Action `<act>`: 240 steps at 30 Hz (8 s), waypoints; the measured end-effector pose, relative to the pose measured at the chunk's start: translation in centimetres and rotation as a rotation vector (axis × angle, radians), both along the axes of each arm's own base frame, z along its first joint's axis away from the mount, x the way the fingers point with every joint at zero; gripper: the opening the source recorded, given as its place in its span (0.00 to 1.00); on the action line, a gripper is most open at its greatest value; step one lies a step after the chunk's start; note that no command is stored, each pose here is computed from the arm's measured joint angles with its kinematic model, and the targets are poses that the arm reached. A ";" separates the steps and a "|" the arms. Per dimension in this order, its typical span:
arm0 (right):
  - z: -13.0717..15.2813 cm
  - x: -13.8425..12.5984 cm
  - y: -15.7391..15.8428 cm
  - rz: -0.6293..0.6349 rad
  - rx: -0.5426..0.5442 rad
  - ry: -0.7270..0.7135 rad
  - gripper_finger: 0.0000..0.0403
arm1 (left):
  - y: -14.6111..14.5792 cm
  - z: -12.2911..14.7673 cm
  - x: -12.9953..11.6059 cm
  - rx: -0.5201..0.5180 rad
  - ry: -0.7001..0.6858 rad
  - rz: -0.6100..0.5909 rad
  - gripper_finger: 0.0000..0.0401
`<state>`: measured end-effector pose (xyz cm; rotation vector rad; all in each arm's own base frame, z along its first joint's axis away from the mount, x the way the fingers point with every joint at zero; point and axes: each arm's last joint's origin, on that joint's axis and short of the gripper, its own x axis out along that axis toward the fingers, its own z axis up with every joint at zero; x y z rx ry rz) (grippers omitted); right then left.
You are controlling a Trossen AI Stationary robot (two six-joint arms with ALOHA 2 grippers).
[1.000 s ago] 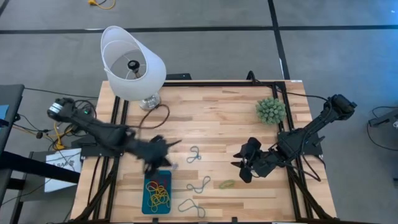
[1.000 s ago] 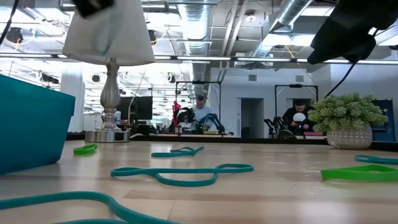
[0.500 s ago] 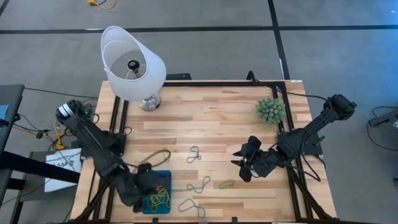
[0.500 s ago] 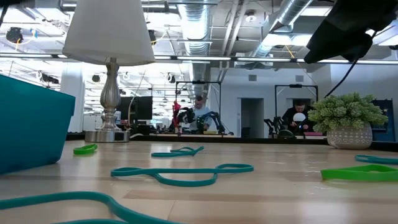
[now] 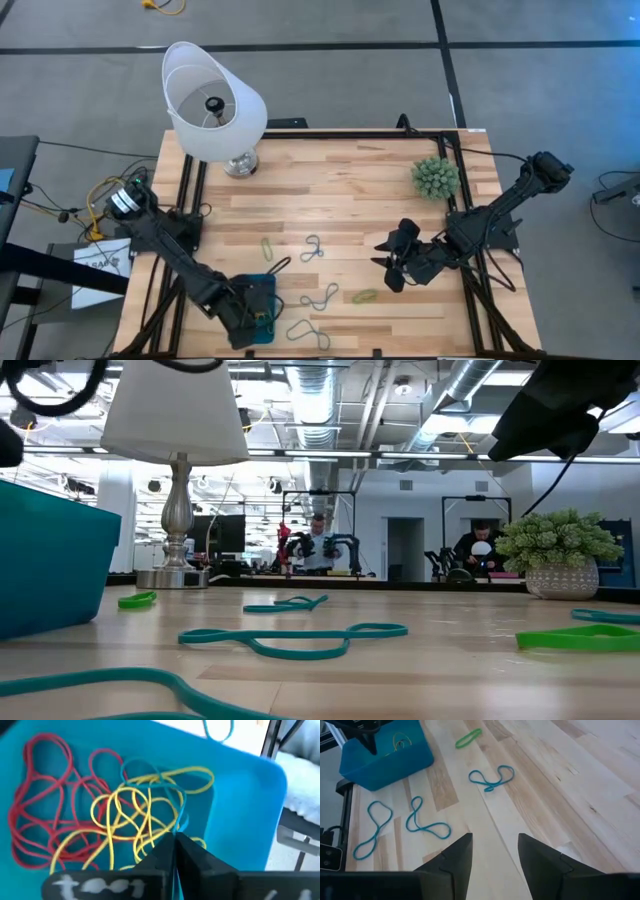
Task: Pick and place items into bin
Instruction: Put the blue rubber band into the blue bin, then put the middle blue rubber band into the blue bin
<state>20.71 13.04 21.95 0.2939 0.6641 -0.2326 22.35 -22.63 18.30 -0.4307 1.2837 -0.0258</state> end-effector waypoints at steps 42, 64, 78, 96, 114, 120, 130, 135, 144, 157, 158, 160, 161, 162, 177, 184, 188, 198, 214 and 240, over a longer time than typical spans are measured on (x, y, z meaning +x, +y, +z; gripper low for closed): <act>0.0 0.0 0.0 -0.026 0.027 -0.007 0.35 | 11.8 3.5 10.2 0.439 -0.369 -0.142 0.29; 0.0 0.1 -0.2 -0.031 0.012 -0.007 0.35 | 16.1 -6.8 13.1 0.407 -0.443 -0.214 0.29; 0.0 0.1 -0.2 -0.044 -0.001 -0.012 0.35 | 16.6 -7.3 13.6 0.414 -0.466 -0.166 0.06; 0.0 0.1 -0.3 -0.047 -0.004 -0.014 0.35 | 9.2 8.1 2.3 0.056 -0.588 -0.265 0.00; 0.1 0.1 -0.3 -0.058 -0.022 -0.027 0.35 | 3.1 5.1 -1.9 0.018 -0.348 -0.088 0.00; 0.1 0.1 -0.3 -0.056 -0.021 -0.026 0.35 | 2.2 2.5 -1.2 -0.013 -0.210 -0.005 0.00; 0.1 0.1 -0.3 -0.055 -0.019 -0.027 0.35 | 1.9 0.6 -0.4 0.023 -0.167 0.041 0.13; 0.1 0.2 -0.4 -0.062 -0.019 -0.027 0.35 | 1.3 1.2 0.1 -0.072 -0.215 0.010 0.23; -0.5 2.5 -1.5 0.086 -0.006 0.015 0.35 | 2.3 2.0 2.2 -0.014 -0.401 -0.067 0.27; -5.3 6.8 1.7 0.318 -0.036 0.084 0.35 | 5.6 3.1 6.3 0.081 -0.636 -0.101 0.25; -5.4 6.8 1.6 0.294 -0.002 0.123 0.35 | 5.9 2.9 6.7 0.085 -0.643 -0.089 0.25; -5.2 6.7 1.4 0.234 0.081 0.210 0.35 | 6.6 2.4 7.4 0.093 -0.632 -0.067 0.25; -5.2 6.5 1.2 0.200 0.117 0.263 0.34 | 6.8 1.9 7.8 0.096 -0.625 -0.061 0.25; -5.2 6.0 1.0 0.171 0.139 0.319 0.33 | 7.1 1.4 8.1 0.105 -0.607 -0.055 0.25; -5.7 1.8 2.1 0.021 0.247 0.697 0.26 | 5.1 -4.8 13.5 0.030 -0.533 -0.292 0.25; -5.9 0.8 1.7 -0.039 0.203 0.783 0.26 | 5.3 -5.0 14.1 0.152 -0.418 -0.295 0.25; -5.9 0.8 1.7 -0.042 0.200 0.786 0.26 | 5.3 -4.9 14.2 0.153 -0.423 -0.285 0.25; -5.9 0.6 1.5 -0.099 0.203 0.796 0.26 | 5.1 -5.6 14.4 0.148 -0.419 -0.259 0.34; -5.9 0.7 1.5 -0.096 0.199 0.792 0.26 | 5.3 -6.7 14.5 0.278 -0.419 -0.290 0.07; -5.8 1.5 1.6 -0.069 0.124 0.656 0.26 | 0.7 12.1 4.1 0.660 -0.081 -0.124 0.00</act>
